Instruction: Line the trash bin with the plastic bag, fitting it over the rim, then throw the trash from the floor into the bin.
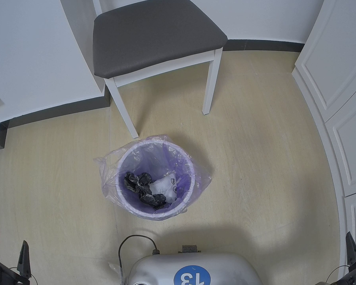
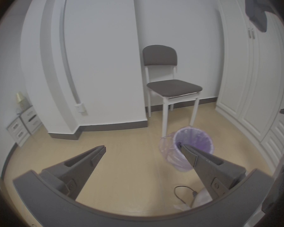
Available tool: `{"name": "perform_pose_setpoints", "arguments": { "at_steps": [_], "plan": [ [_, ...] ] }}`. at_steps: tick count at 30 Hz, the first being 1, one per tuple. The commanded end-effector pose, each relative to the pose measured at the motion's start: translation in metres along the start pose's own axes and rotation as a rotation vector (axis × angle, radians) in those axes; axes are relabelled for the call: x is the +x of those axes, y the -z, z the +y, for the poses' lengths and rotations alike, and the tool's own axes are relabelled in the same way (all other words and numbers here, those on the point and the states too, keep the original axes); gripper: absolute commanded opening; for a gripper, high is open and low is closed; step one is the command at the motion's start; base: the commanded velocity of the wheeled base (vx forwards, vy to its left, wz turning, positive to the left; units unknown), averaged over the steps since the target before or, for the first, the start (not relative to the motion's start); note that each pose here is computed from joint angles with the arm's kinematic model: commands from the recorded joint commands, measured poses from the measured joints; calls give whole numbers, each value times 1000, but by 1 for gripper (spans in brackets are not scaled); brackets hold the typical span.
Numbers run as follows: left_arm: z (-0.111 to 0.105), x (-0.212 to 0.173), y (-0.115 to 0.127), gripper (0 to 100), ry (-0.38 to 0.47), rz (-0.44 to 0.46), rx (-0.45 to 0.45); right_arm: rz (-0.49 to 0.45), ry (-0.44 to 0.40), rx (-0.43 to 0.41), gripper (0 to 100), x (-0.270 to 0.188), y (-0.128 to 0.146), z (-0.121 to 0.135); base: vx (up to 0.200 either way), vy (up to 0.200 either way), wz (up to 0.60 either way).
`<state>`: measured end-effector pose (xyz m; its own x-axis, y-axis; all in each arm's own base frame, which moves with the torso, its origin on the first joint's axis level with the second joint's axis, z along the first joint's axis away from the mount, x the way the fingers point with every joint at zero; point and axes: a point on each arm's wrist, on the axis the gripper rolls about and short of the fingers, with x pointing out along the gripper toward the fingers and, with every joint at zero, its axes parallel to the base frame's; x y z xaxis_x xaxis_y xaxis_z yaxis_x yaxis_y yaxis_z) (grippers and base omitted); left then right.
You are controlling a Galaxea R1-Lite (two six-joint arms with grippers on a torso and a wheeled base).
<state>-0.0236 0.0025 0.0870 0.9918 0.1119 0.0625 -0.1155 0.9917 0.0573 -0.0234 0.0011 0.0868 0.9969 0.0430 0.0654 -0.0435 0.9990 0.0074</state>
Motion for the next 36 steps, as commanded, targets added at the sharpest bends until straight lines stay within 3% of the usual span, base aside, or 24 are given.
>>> {"name": "perform_pose_setpoints", "arguments": {
  "at_steps": [1,13,22,30,33,36],
  "plan": [
    [1,0,4,100,-61,10,13,21,-17,-28,100,0,7,0,0,0,0],
    [6,-2,5,100,-292,37,56,57,23,-90,100,0,10,-1,0,0,0],
    [7,-2,5,100,-328,35,43,64,97,-14,100,0,11,-2,0,0,0],
    [7,-1,6,100,-332,27,-33,65,106,-11,100,0,11,-2,0,0,0],
    [6,-1,6,100,-310,26,-33,67,106,-11,100,0,11,-2,0,0,0],
    [5,-1,6,100,-235,28,-3,65,103,-15,100,0,11,-2,0,0,0]
  ]
}}
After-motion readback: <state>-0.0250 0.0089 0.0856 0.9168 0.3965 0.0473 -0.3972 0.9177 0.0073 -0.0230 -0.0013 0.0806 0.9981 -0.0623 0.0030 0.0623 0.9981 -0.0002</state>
